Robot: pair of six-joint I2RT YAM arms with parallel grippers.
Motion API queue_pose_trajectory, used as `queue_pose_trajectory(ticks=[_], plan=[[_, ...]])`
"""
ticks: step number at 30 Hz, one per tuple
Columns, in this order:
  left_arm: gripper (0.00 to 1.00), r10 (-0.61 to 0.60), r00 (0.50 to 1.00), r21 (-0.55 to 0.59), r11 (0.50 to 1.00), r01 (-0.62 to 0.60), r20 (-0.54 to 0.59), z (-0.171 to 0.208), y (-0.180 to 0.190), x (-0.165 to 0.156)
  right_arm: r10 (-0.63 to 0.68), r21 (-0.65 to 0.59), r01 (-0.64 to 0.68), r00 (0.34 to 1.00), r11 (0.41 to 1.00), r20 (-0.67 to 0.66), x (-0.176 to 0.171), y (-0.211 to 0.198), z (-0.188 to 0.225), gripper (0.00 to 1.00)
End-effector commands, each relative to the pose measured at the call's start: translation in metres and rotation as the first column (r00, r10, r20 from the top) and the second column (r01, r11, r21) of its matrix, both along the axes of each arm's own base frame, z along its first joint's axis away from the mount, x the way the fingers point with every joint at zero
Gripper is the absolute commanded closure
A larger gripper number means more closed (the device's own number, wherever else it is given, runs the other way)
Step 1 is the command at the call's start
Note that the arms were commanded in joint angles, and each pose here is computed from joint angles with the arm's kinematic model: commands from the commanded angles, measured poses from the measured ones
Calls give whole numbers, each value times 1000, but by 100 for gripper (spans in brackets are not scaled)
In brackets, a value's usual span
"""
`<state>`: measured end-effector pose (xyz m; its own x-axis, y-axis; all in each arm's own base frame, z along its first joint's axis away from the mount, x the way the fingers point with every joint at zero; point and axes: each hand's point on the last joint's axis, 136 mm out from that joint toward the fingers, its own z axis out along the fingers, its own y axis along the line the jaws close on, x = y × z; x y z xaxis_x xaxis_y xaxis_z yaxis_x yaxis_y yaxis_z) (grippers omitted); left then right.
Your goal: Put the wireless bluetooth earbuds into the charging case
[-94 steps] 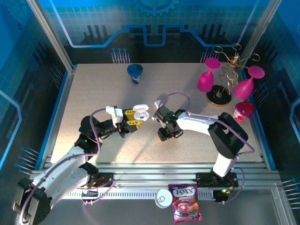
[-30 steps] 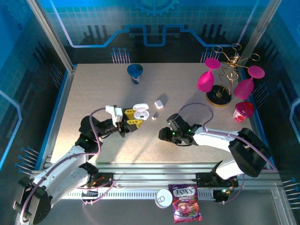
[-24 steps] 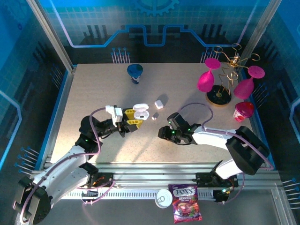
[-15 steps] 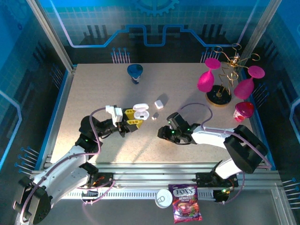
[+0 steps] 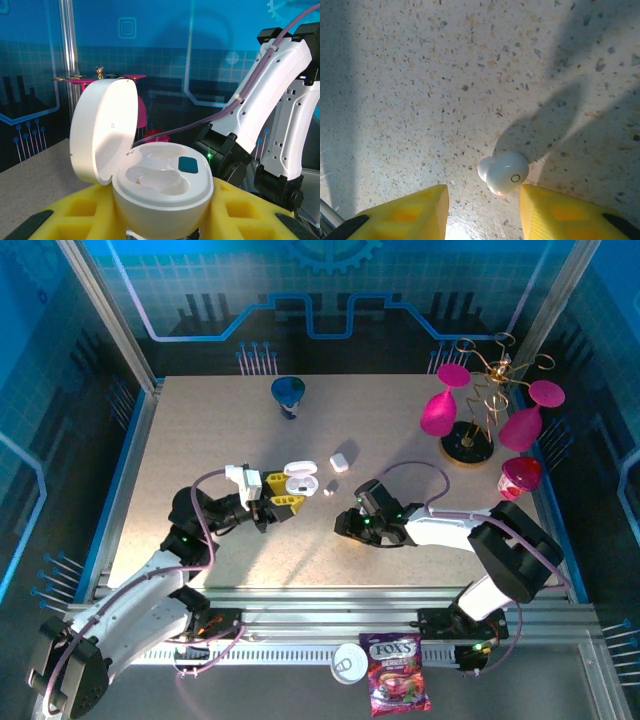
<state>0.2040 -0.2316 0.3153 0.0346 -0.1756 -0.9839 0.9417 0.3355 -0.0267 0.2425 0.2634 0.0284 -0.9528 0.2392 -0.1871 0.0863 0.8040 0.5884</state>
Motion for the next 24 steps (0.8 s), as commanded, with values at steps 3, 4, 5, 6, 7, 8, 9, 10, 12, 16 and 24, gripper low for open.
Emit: queue_pose_trajectory(ticks=[3,4,5,6,7,8,9,10,12,16,24], plan=[[79,9,1000,-5,1000,-9,7,-1,3,-1,4,29,-5,1000,1000,18,10,5,5,61],[79,9,1000,-4,1000,-9,5,-2,2,0,4,29,-4,1000,1000,17,11,5,4,61],[80,10,1000,-5,1000,-10,7,-1,3,0,4,25,-5,1000,1000,13,11,5,2,61],[79,9,1000,-4,1000,-9,8,-1,2,0,3,21,-3,1000,1000,8,10,4,0,61],[79,9,1000,-5,1000,-9,8,-1,3,-1,-1,22,0,1000,1000,5,11,4,-1,61],[79,9,1000,-5,1000,-9,6,-1,2,0,-5,20,5,1000,1000,0,11,3,-3,61],[79,9,1000,-4,1000,-9,6,-1,3,0,-7,19,7,1000,1000,-3,11,3,-4,61],[79,9,1000,-4,1000,-9,5,-1,2,0,-13,18,13,1000,1000,-6,12,3,-5,61],[79,9,1000,-5,1000,-9,8,-1,3,0,-21,8,21,1000,1000,-11,13,1,-7,61],[79,9,1000,-4,1000,-9,7,-1,2,0,-37,-5,37,999,999,-15,16,-2,-7,62],[79,9,1000,-4,1000,-9,7,-1,2,1,-93,-42,92,995,995,-31,23,-14,-9,66]])
